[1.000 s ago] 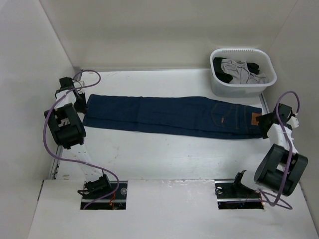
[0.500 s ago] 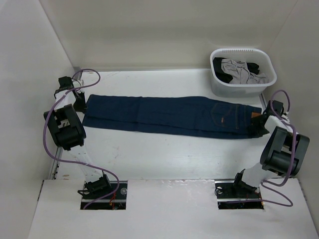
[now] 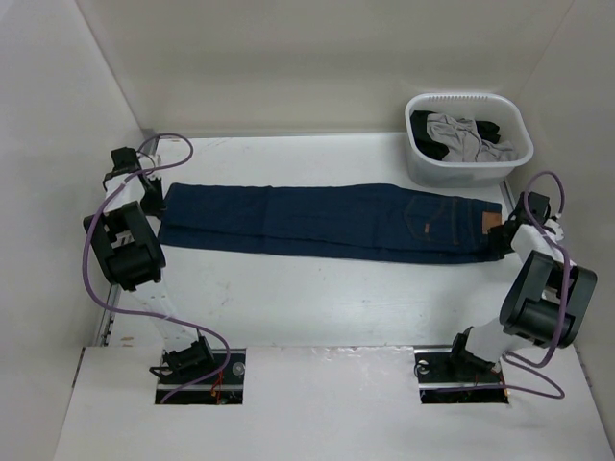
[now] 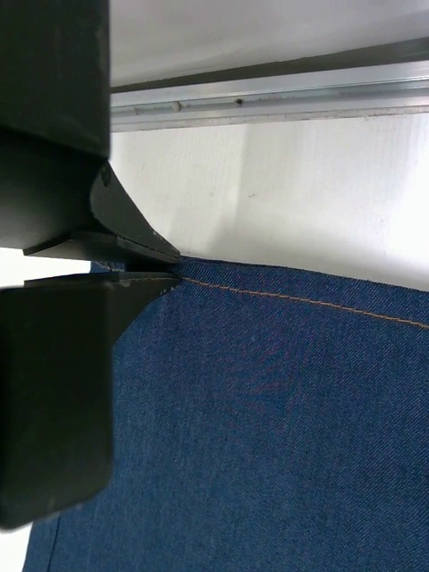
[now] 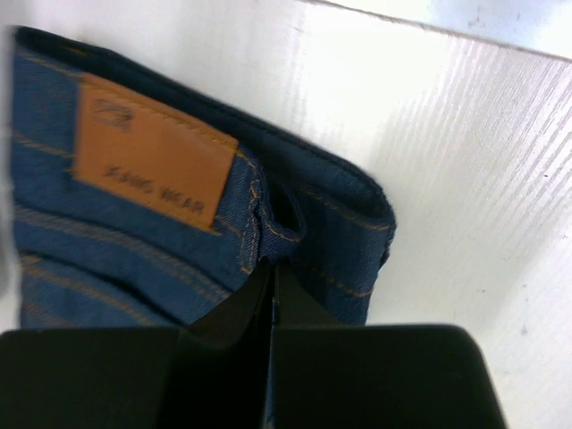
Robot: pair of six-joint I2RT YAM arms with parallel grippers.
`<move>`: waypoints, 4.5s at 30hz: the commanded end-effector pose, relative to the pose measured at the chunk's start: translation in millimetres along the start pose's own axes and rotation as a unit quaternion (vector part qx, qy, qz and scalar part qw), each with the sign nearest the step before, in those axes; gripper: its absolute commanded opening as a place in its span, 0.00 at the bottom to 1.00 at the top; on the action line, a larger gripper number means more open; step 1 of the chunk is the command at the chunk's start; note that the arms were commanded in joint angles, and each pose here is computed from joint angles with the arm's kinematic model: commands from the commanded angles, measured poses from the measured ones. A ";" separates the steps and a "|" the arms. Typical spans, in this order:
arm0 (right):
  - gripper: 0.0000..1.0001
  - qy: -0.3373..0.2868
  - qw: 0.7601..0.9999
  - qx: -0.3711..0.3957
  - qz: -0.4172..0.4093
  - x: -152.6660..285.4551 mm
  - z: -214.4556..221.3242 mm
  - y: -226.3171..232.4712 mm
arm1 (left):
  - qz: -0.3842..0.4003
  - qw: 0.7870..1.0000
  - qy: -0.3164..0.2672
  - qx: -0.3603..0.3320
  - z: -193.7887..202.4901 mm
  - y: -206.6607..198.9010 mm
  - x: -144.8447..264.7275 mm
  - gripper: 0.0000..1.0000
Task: Fold and stack the trousers
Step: Fold the trousers
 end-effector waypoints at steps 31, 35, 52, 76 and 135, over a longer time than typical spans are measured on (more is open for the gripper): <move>0.47 -0.032 0.999 -0.044 -0.004 40.4 9.2 -49.7 | -0.050 0.994 0.024 -0.099 43.0 40.1 34.3 0.04; 1.00 -0.025 0.998 -0.044 -0.021 41.7 10.6 -43.9 | -0.052 0.993 0.027 -0.102 40.7 38.3 34.3 0.12; 0.41 0.032 0.993 -0.106 -0.031 -3.5 14.1 4.1 | -0.084 0.982 -0.126 -0.110 -38.8 19.6 80.9 0.48; 0.00 -0.176 0.822 0.479 -0.253 216.5 46.6 170.3 | -0.109 0.965 -0.037 -0.238 -11.5 -56.5 -13.4 0.47; 0.19 0.109 0.893 0.277 -0.338 88.3 201.6 72.4 | 0.295 0.859 -0.037 -0.417 111.0 -376.5 113.2 0.52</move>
Point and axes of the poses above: each gripper's point midway between its finger pads, its own x axis back along the fingers, its own y axis along the line the jaws close on, z = x × y, the point moved 5 cm from there along x, back along the fingers, and after that the axes turned 9 degrees about x, right-handed, at the moved point
